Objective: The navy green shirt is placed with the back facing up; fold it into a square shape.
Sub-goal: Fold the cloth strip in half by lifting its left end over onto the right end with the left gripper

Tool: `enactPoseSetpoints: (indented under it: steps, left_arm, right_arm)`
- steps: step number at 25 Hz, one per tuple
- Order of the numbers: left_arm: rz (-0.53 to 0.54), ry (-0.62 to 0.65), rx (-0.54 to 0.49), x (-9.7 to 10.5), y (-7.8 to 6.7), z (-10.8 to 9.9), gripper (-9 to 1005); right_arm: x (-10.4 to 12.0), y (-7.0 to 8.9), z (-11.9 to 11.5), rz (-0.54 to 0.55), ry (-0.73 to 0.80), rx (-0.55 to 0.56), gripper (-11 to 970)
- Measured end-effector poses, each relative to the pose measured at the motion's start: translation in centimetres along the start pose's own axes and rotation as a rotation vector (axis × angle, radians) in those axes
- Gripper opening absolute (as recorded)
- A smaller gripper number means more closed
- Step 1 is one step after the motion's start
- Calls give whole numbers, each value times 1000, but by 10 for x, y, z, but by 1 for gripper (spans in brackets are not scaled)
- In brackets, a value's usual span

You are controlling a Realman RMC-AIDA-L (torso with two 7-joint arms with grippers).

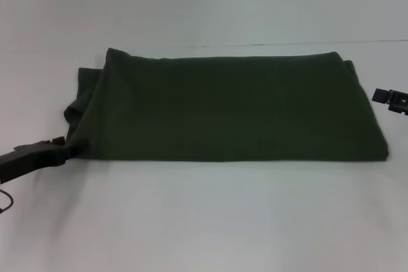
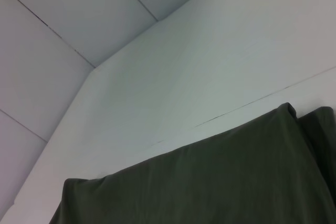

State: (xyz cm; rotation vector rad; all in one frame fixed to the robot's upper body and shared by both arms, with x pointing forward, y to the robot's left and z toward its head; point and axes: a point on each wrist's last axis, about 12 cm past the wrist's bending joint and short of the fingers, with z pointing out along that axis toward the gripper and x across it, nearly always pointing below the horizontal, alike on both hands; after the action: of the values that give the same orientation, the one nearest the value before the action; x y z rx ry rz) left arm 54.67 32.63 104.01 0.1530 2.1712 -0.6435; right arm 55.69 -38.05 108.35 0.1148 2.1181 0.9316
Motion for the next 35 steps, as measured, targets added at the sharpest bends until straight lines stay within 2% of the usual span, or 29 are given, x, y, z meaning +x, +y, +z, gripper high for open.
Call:
enactPoseSetpoints:
  steps: [15,20,31,35]
  left_arm:
    - [14,9,10,0,-2,0,637]
    - [31,27,2,-1,0,1,467]
    - [40,21,-10,-4,1,-1,18]
    - [43,18,-14,-5,2,-2,17]
  right_arm:
    - [2,-1,0,-2,-1,8,762]
    - [3,-2,-1,0,-1,9,761]
    - [3,-6,0,-6,25,49,761]
    - [4,-9,3,-4,50,84,761]
